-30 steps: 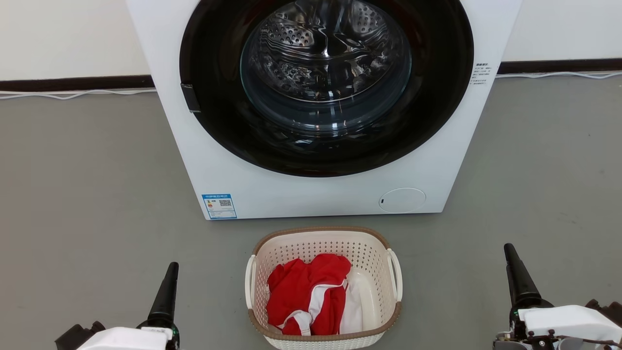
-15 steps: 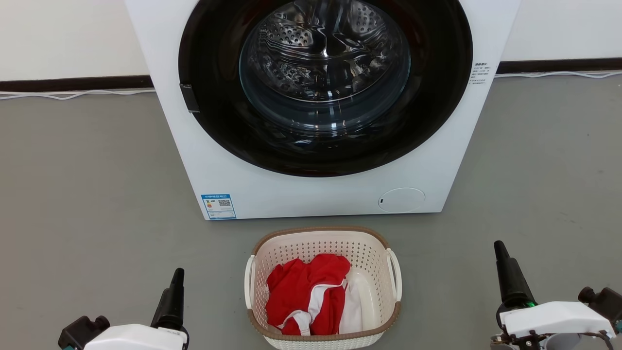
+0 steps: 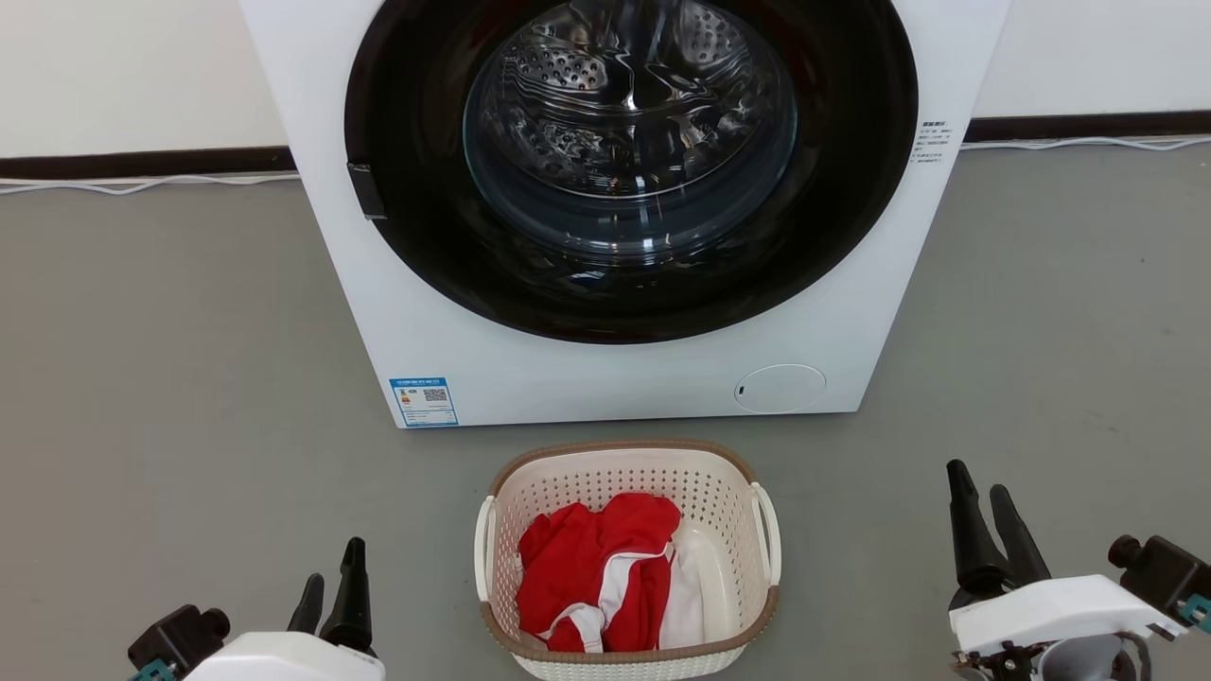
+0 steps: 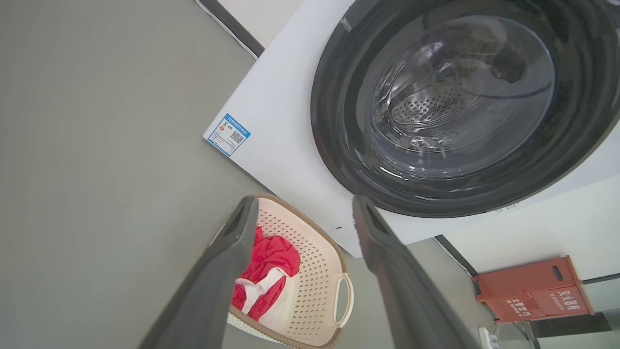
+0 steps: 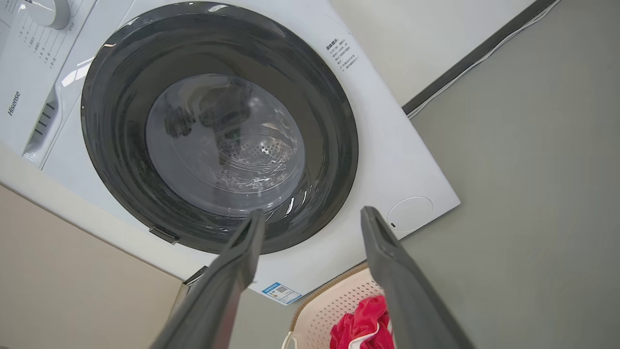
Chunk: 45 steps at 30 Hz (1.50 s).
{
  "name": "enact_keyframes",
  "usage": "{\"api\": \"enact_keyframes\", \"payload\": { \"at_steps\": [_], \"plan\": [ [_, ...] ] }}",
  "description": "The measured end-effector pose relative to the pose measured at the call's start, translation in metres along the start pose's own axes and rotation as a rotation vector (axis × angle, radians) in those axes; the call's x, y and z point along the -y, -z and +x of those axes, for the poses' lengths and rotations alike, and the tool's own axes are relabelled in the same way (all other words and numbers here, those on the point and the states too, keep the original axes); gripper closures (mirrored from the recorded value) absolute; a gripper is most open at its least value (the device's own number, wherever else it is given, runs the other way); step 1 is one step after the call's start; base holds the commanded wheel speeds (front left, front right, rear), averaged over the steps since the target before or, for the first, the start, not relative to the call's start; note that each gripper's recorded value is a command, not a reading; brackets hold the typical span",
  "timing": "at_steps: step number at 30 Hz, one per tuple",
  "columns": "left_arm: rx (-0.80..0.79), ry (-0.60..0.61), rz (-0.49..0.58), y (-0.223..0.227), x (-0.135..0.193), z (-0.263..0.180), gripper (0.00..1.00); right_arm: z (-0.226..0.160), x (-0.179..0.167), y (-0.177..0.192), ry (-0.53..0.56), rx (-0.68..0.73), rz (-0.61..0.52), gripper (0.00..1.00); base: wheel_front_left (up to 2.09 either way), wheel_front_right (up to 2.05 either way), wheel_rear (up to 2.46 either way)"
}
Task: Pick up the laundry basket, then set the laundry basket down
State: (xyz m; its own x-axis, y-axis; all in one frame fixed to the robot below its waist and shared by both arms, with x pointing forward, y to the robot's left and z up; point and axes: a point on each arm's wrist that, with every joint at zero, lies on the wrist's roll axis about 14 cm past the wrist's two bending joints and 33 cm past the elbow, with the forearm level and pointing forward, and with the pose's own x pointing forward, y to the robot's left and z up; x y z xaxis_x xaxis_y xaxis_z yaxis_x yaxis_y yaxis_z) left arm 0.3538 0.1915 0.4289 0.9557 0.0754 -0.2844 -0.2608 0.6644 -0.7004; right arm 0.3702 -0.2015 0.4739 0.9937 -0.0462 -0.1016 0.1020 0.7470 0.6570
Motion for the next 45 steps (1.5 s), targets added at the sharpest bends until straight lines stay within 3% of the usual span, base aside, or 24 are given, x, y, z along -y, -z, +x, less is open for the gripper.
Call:
{"api": "enact_keyframes", "payload": {
  "at_steps": [24, 45],
  "plan": [
    [0.066, 0.011, 0.366, -0.009, 0.006, 0.000, 0.00, -0.004, 0.001, -0.001, -0.016, 0.019, -0.350, 0.00, 0.00, 0.00, 0.00],
    [0.151, 0.091, 0.684, -0.019, 0.025, 0.000, 0.00, -0.005, 0.001, 0.001, -0.044, 0.027, -0.617, 0.00, 0.00, 0.00, 0.00]
  ]
}}
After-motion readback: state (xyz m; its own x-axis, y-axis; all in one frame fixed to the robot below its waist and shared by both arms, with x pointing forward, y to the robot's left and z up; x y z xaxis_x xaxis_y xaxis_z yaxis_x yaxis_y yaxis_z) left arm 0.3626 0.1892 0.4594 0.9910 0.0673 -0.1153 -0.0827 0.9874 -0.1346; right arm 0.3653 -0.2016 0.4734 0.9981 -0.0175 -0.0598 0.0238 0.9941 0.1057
